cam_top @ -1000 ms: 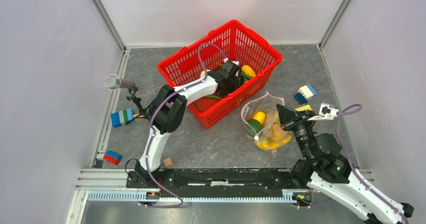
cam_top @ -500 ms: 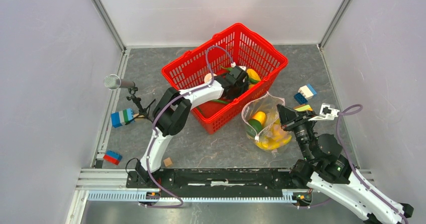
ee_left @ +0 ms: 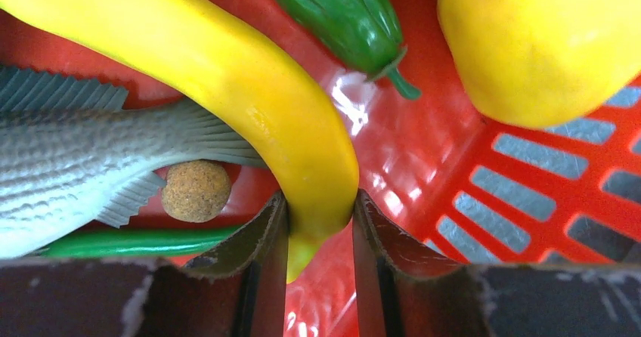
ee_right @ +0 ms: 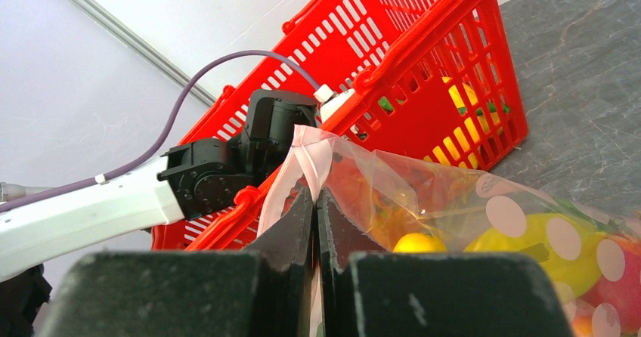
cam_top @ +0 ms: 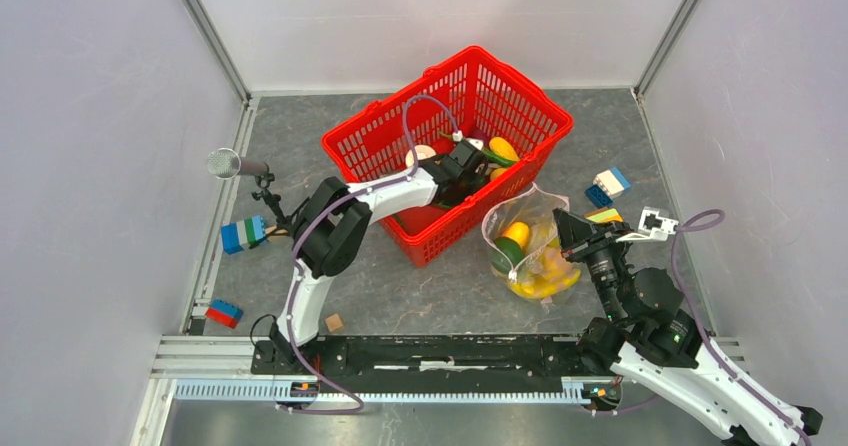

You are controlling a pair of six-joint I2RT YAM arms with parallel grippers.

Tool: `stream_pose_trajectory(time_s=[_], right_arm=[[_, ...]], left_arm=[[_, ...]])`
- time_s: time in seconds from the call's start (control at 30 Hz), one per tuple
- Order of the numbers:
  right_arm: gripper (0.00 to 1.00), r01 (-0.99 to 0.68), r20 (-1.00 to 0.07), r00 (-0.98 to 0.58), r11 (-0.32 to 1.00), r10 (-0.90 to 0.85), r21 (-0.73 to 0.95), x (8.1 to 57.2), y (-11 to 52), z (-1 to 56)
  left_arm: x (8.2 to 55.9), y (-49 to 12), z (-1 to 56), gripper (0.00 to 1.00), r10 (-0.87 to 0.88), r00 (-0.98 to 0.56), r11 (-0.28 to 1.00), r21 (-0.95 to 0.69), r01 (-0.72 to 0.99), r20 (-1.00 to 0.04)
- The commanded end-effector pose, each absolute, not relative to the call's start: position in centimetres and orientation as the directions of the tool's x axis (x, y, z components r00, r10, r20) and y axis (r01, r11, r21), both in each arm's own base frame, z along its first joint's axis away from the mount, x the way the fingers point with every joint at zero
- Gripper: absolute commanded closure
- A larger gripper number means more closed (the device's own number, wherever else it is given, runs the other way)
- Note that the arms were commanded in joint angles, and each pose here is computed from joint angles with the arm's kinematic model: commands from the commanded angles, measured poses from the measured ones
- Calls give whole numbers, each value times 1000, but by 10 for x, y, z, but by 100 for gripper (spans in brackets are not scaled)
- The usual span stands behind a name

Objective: Place the food in the zip-top bag and seal the zipper

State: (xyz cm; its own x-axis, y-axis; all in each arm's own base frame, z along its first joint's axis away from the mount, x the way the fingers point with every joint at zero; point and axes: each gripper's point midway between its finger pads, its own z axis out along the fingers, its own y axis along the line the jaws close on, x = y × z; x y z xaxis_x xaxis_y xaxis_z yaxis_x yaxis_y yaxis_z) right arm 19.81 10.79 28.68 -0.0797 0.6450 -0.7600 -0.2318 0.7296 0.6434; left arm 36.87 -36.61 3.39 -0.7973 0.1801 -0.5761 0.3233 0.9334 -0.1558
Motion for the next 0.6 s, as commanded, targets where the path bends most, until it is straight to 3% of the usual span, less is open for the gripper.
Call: stream_pose_trajectory(time_s=[0.0,0.37,0.57], right_arm=[[93,-238,-730,-50,702,681,671,195,101,304],[93,-242,-727,-57,697,685,675,196,103,302],[93,-258,-725,-69,690,685,676,195,108,304]], left_arm=[[363,-366,87,81,215,-745,891,-185,414,-631],[328,-358,195,76,191,-626,762,-288,580,-756],[310,-345,228,73,211,-533,704,-251,664,-820]])
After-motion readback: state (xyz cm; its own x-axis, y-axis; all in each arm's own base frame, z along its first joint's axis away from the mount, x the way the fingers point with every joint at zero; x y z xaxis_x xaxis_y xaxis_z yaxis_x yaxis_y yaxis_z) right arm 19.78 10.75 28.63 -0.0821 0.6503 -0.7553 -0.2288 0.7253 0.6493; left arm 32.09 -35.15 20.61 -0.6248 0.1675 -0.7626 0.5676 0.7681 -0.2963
